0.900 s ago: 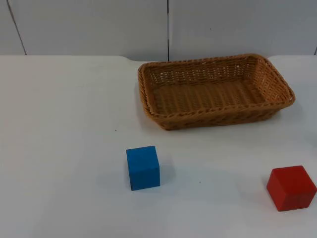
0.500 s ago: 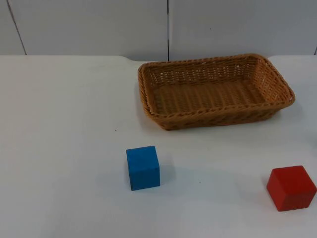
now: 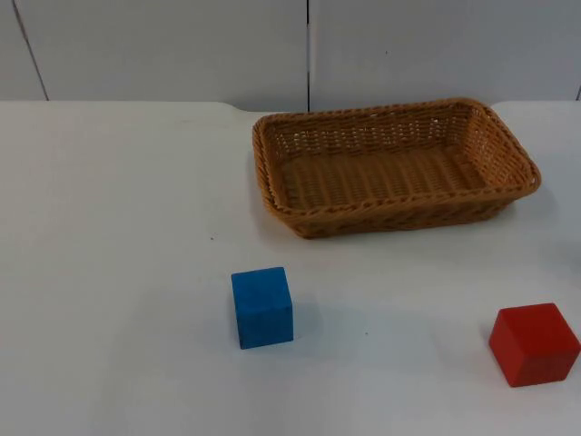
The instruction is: Place all geometric objects except the red cube into the basket.
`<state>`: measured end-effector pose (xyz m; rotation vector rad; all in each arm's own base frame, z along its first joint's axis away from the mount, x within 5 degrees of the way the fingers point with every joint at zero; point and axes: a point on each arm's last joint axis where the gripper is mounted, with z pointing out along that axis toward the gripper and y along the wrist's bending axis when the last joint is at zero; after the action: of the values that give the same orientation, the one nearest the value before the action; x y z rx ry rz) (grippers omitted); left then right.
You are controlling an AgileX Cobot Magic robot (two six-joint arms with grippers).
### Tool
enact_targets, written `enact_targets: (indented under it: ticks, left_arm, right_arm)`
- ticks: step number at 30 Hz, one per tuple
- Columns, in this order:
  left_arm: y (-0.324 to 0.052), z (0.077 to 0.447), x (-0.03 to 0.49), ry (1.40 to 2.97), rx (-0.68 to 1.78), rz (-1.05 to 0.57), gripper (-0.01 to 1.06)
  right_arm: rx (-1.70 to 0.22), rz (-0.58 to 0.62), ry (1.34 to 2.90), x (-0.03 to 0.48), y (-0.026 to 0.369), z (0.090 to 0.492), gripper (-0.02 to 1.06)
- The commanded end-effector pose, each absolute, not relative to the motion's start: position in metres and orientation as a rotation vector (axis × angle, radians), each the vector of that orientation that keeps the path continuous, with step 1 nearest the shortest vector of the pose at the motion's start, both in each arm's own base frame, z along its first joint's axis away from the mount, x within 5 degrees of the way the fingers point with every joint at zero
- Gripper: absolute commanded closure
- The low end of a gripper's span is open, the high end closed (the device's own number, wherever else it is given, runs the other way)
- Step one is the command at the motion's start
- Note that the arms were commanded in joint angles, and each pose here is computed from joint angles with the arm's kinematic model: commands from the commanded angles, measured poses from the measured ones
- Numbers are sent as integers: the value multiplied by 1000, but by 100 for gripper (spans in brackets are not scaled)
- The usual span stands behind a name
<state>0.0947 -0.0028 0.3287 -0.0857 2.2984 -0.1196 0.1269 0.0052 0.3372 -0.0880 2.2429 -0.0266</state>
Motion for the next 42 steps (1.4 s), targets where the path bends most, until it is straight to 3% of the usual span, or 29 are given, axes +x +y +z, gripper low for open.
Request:
enact_targets:
  ticks: [1, 12, 25, 31, 42]
  left_arm:
    - [-3, 329, 109, 2301, -65, -130, 0]
    - [-5, 314, 145, 2400, 16, -186, 0]
    - [-20, 291, 177, 2510, 161, -370, 0]
    - [-64, 255, 212, 2588, 361, -441, 0]
    - [-124, 217, 265, 2754, 353, -455, 0]
  right_arm:
    - [-86, -39, 2268, 140, 5, 333, -1]
    - [-96, -43, 2400, 168, 7, 313, -1]
    - [-96, -42, 2380, 169, 7, 314, -1]
    - [-96, -41, 2363, 170, 7, 315, -1]
    - [-94, -40, 2367, 170, 7, 315, -1]
